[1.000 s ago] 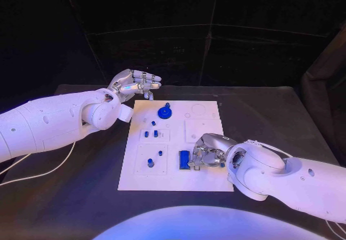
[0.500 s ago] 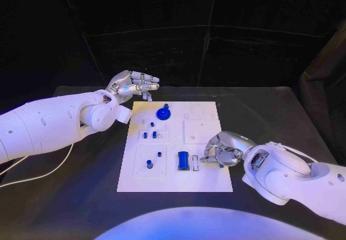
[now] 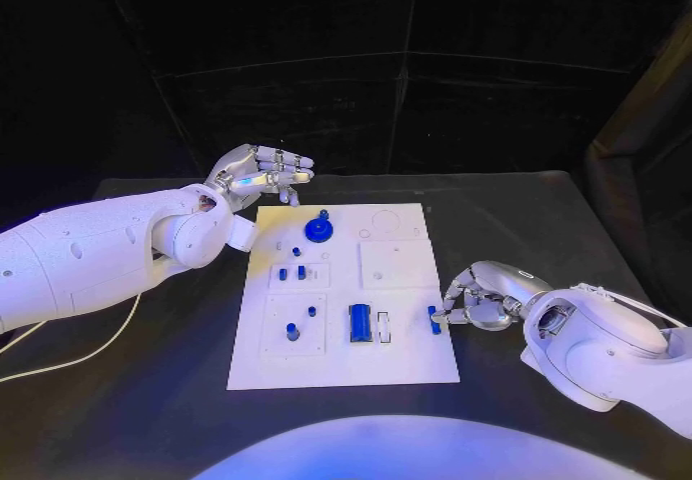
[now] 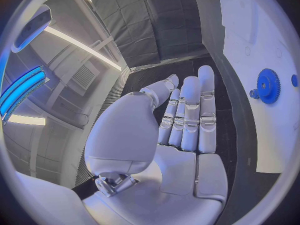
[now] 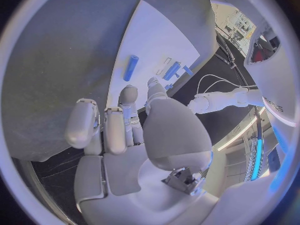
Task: Assemble the parts on the task board
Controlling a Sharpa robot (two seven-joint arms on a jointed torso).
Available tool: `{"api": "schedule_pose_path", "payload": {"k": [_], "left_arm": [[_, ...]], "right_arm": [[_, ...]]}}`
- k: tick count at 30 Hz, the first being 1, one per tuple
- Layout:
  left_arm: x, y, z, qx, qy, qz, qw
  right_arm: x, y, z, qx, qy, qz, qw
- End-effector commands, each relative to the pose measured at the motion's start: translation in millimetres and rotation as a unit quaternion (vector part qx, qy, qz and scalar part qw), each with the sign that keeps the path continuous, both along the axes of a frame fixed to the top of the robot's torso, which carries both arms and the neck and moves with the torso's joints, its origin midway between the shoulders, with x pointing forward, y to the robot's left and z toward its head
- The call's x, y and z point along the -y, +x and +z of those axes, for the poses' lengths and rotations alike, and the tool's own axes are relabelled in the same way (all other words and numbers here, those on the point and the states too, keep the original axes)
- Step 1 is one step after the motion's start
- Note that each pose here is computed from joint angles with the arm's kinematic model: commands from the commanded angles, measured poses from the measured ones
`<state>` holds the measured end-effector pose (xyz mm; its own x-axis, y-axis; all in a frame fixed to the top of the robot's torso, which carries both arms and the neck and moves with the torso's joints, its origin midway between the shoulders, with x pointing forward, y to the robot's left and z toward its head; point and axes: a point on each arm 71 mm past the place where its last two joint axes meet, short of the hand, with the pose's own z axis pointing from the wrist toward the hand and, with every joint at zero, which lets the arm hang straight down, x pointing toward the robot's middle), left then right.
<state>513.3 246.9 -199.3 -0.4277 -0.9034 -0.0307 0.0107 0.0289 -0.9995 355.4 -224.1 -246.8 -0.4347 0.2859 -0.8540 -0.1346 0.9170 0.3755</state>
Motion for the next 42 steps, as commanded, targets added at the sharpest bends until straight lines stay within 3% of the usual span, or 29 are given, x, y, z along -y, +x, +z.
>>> {"api": "schedule_pose_path", "payload": {"k": [1,17,26,42], "left_arm": [[1.5,-0.3,1.5,0.002,-0.005,-0.004,1.0],[0.9,-0.1,1.3,0.002,-0.006,-0.004,1.0],[0.4,0.3,1.1,0.002,-0.005,-0.004,1.0],[1.1,-0.5,0.8,-0.002,-0.005,-0.006,1.0]], "right_arm": [[2.5,2.4,-5.8,-0.014,-0.056,-0.004,0.998],[-16.4,14.3,-18.1,-0.025,-0.069,0.012,0.997],[-28.2,15.1,-22.3,-0.035,-0.08,0.033,0.996],[-38.9,13.4,-33.0,-0.033,-0.16,0.075,0.984]]}}
